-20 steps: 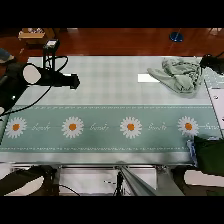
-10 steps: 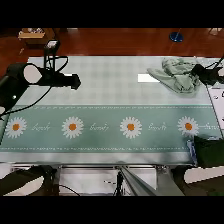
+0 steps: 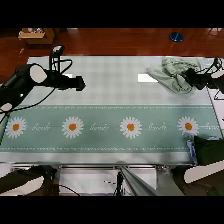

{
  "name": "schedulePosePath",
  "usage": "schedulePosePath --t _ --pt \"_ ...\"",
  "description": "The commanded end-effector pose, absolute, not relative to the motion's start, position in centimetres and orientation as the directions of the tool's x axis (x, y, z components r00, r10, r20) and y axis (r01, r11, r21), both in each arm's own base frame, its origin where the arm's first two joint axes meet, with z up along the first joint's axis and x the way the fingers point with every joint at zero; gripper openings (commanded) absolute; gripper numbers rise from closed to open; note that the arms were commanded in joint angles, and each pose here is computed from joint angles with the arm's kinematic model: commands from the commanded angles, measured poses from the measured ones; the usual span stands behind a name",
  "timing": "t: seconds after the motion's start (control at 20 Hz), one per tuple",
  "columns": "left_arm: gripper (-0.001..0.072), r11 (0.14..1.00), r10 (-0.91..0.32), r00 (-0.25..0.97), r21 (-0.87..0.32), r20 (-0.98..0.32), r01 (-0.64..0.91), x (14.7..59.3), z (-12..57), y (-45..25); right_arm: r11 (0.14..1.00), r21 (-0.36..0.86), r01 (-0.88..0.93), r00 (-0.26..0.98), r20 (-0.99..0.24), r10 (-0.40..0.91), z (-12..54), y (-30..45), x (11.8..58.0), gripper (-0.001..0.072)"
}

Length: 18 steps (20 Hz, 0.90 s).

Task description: Fold the shirts.

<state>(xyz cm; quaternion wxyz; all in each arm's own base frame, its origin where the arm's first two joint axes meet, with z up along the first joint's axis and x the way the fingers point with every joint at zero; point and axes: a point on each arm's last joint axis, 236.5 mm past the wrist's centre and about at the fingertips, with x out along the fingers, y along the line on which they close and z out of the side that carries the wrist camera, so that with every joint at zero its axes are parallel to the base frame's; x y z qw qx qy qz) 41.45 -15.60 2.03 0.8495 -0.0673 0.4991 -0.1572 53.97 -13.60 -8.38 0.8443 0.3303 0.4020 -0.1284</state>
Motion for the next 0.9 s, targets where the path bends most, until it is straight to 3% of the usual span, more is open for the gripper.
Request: schedulePosePath --t 0.0,0.15,0.3,0.6,0.75,0.85 --pt "0.072 0.939 -0.342 0.449 -0.281 -0.826 0.198 41.4 2.0 -15.8 0.761 0.481 0.435 0.669 -0.738 0.084 -6.5 -12.7 54.3 0.0026" --pt "0.072 0.932 -0.362 0.458 -0.3 -0.812 0.206 41.5 3.5 -16.2 0.852 0.426 0.303 0.761 -0.647 0.053 1.3 -12.7 54.6 0.0026" --pt "0.072 0.921 -0.384 0.441 -0.303 -0.811 0.245 41.3 7.4 -16.8 0.926 0.342 0.159 0.877 -0.48 0.027 12.8 -11.9 53.5 0.0025" --pt "0.072 0.858 -0.493 0.439 -0.334 -0.751 0.391 38.1 21.0 -18.6 0.948 0.303 -0.095 0.995 0.002 0.099 37.0 -5.2 43.4 0.0025" --pt "0.0706 0.797 -0.591 0.51 -0.356 -0.625 0.489 35.3 29.2 -19.8 0.954 0.241 -0.179 0.983 0.094 0.16 42.0 -1.7 37.7 0.0025" --pt "0.0648 0.782 -0.614 0.564 -0.33 -0.552 0.528 33.1 33.2 -19.5 0.948 0.224 -0.224 0.974 0.087 0.209 42.5 0.1 35.7 0.0025"
